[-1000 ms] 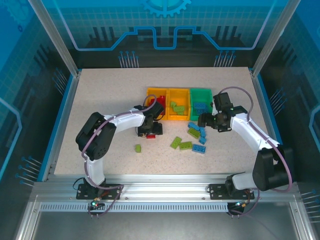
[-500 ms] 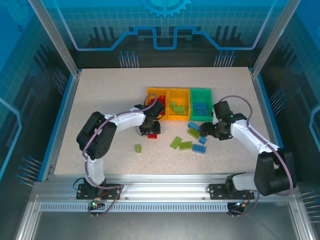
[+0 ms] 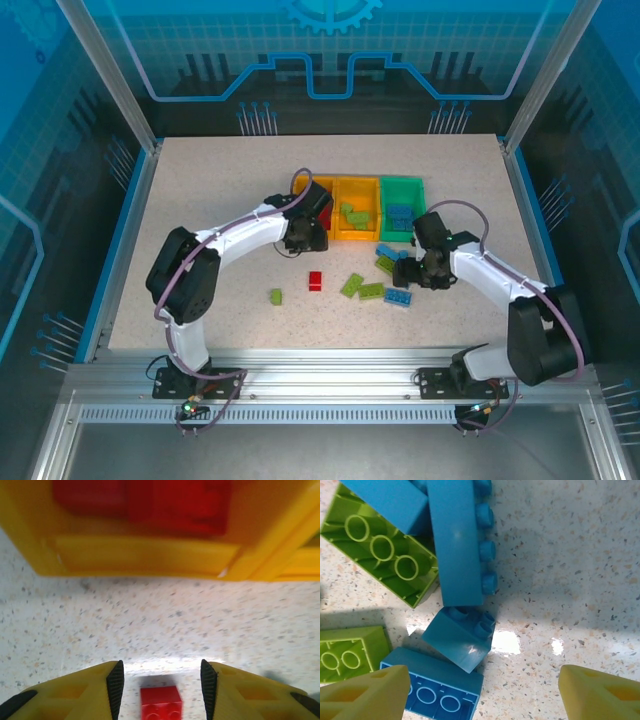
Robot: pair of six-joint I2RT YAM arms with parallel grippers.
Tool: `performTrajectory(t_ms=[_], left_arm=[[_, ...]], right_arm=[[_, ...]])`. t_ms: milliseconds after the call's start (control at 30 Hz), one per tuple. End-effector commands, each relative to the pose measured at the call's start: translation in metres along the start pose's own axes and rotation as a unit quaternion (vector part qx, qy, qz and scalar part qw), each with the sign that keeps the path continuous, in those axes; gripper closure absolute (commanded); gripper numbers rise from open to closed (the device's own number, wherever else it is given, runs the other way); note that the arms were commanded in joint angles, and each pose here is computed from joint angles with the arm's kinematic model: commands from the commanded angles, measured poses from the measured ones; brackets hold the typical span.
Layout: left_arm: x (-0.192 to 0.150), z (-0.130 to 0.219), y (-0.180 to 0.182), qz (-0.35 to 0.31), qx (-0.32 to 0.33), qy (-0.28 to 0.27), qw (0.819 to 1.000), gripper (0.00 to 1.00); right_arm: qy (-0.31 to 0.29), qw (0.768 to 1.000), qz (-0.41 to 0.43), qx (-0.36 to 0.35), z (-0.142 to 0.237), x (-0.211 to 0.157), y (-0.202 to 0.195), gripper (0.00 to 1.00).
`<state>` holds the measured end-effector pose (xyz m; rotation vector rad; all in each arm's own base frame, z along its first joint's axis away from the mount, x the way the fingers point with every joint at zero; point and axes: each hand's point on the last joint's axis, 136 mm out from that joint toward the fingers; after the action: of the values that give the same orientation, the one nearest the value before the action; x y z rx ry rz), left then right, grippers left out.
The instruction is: Sort the legos into containers by color
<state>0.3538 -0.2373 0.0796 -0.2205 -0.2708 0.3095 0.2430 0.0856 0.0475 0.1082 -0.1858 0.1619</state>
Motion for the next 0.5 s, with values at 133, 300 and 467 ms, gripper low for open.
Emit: performTrajectory(t_ms=[133,300,467], left_arm=[[-0.006,0.015,0.000,-0.015,-0.007,0.017,1.000,0.43],[-0.039,0.005,0.014,-0.024,0.010,0.053,0.998,0.19],[-0.064,-0.006,0.022,-0.014,0.027,0.070,0.997,0.14]], right_arm=[[0.027,1.000,-0.015,-0.001,-0.011,-0.008,0.003,0.21],[0.029,0.999,-0.020,-0.008,-0.013,-0.010,0.000,0.20],[0.030,0.999,-0.030,-0.002,-0.015,-0.009,0.002,0.20]])
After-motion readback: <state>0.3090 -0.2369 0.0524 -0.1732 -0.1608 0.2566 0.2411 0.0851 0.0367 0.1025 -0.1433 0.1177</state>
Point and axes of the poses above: each hand's point on the last joint's axis, 136 mm out from that joint toward the fingers, its own z axis back along the fingers, its own y axis along the line the jaws close on, x = y × z, and after that the axes turned 12 degrees about z, right-handed
